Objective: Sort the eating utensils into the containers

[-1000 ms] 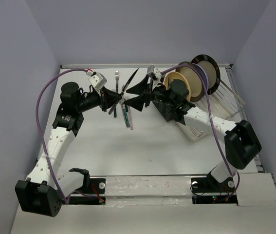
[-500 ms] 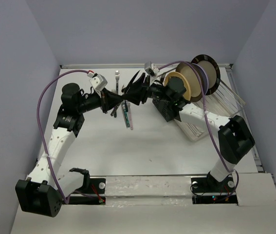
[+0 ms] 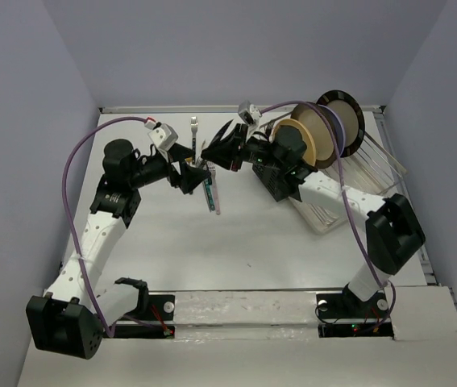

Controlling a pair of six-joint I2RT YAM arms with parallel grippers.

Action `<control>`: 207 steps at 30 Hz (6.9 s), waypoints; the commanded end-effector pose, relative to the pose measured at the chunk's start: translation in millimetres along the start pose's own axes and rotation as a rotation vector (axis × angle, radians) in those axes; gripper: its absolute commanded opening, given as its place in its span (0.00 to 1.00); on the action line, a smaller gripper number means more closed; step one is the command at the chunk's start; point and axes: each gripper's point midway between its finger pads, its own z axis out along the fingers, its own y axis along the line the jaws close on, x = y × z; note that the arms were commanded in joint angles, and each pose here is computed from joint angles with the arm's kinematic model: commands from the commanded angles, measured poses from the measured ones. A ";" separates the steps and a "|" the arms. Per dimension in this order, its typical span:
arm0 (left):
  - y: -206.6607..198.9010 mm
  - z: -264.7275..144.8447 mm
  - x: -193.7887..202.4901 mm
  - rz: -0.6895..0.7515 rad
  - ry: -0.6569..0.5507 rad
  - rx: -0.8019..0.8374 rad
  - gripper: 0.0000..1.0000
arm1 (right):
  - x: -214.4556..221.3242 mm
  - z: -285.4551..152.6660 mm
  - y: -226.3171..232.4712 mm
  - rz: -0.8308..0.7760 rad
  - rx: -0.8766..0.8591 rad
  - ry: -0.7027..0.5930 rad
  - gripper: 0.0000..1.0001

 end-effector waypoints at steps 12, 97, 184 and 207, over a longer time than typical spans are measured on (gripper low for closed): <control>135.4 -28.6 37.0 0.012 0.081 -0.718 0.99 | -56.9 -190.2 -110.8 -0.371 1.303 0.365 0.00; 202.7 18.9 237.5 -0.236 0.684 -0.823 0.00 | -2.5 -231.8 -107.9 -0.183 1.347 0.499 0.60; 110.4 0.1 40.5 0.087 0.119 -0.695 0.99 | -23.5 -118.9 -194.2 -0.452 1.329 0.417 0.00; 115.7 1.7 50.9 0.078 0.161 -0.705 0.99 | 21.0 -154.5 -205.4 -0.364 1.417 0.469 0.45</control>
